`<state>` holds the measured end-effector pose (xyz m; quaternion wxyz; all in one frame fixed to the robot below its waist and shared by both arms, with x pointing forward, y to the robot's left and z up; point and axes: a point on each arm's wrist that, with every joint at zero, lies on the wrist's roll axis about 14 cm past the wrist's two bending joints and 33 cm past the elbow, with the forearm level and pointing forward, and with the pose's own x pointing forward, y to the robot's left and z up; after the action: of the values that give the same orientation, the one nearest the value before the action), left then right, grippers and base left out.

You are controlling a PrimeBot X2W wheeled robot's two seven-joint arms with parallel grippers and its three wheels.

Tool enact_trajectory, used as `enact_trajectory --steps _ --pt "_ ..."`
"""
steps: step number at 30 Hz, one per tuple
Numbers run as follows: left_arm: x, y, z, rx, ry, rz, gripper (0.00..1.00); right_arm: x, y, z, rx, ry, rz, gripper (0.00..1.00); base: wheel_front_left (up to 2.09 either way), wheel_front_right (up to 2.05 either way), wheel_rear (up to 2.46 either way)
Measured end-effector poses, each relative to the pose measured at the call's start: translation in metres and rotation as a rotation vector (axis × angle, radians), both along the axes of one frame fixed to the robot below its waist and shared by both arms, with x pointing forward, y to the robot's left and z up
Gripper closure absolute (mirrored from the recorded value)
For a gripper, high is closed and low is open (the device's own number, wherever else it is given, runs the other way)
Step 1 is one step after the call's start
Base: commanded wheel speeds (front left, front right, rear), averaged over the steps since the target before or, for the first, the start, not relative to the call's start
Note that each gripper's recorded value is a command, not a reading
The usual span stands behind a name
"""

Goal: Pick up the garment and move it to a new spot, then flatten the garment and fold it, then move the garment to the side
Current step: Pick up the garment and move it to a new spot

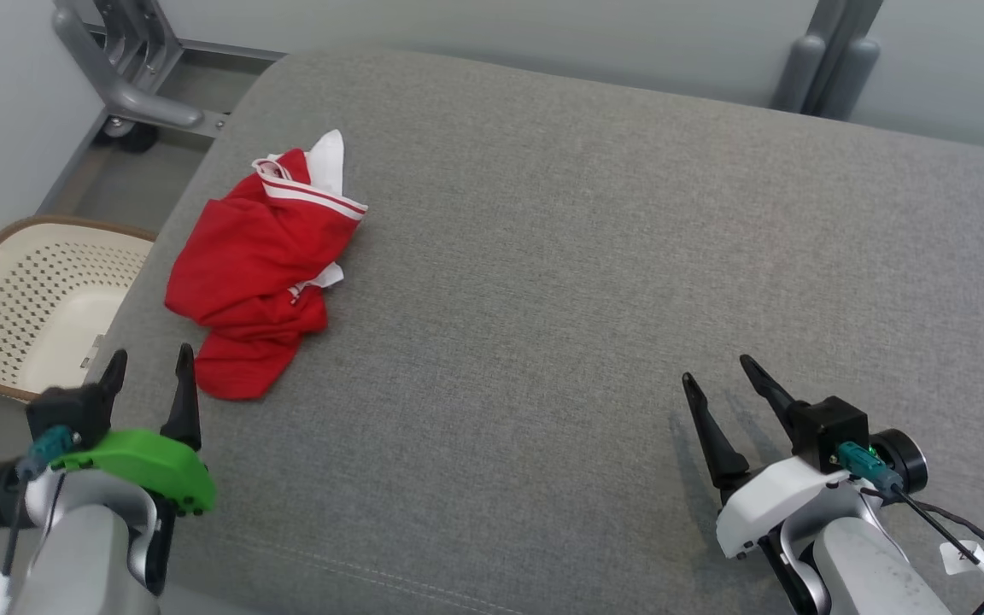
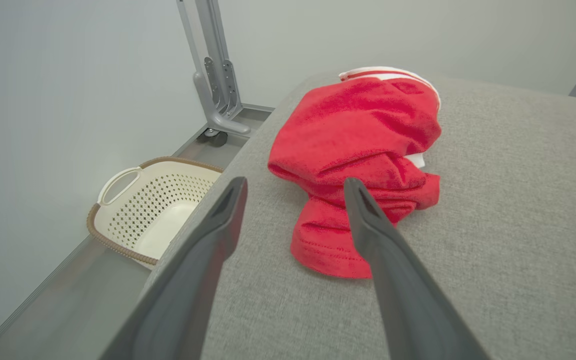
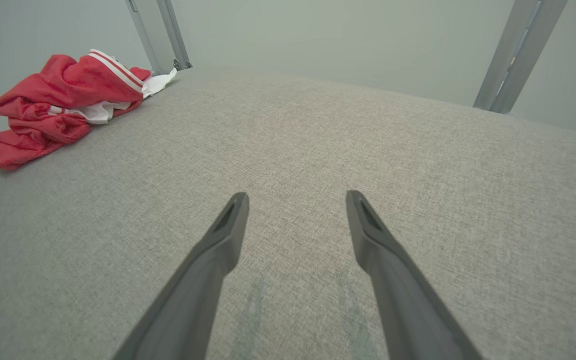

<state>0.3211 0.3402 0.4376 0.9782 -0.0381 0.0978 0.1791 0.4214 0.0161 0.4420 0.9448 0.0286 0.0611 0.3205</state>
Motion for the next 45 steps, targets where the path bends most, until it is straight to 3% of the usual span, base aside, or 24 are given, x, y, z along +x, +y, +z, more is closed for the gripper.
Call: enact_trajectory --steps 2,7,12,21,25,26,27,28,35,45 --pt "0.032 0.001 0.01 0.032 0.008 -0.066 0.0 0.008 -0.009 -0.004 -0.004 0.0 -0.023 0.0 0.0 0.0 0.0" --pt "0.068 0.007 0.014 0.051 0.06 -0.13 0.0 0.018 -0.031 -0.016 -0.027 0.016 -0.067 0.0 0.0 0.0 0.0" --pt "0.083 0.009 -0.01 0.055 0.196 -0.177 0.0 0.026 -0.049 -0.021 -0.032 0.021 -0.112 0.0 0.0 0.0 0.0" --pt "0.095 0.009 -0.07 -0.04 0.425 -0.156 0.0 0.035 -0.092 -0.032 -0.05 0.036 -0.215 0.0 0.0 0.0 0.0" --pt "0.105 0.0 -0.087 -0.08 0.46 -0.152 0.0 0.035 -0.111 -0.037 -0.06 0.047 -0.264 0.0 0.0 0.0 0.0" --pt "0.108 -0.004 -0.091 -0.091 0.462 -0.154 0.42 0.035 -0.115 -0.038 -0.063 0.051 -0.275 0.0 0.0 0.0 0.0" --pt "0.11 -0.007 -0.094 -0.098 0.468 -0.157 0.94 0.034 -0.12 -0.04 -0.066 0.055 -0.287 0.0 0.0 0.0 0.0" --pt "0.112 -0.009 -0.097 -0.108 0.466 -0.157 1.0 0.034 -0.123 -0.041 -0.068 0.059 -0.295 0.0 0.0 0.0 0.0" --pt "0.127 -0.034 -0.091 -0.09 0.378 -0.218 1.0 0.031 -0.128 -0.035 -0.045 0.057 -0.328 0.0 0.0 0.0 0.0" --pt "0.144 -0.109 -0.05 -0.056 0.182 -0.439 1.0 0.026 -0.113 -0.013 0.01 0.027 -0.322 0.0 0.0 0.0 0.0"
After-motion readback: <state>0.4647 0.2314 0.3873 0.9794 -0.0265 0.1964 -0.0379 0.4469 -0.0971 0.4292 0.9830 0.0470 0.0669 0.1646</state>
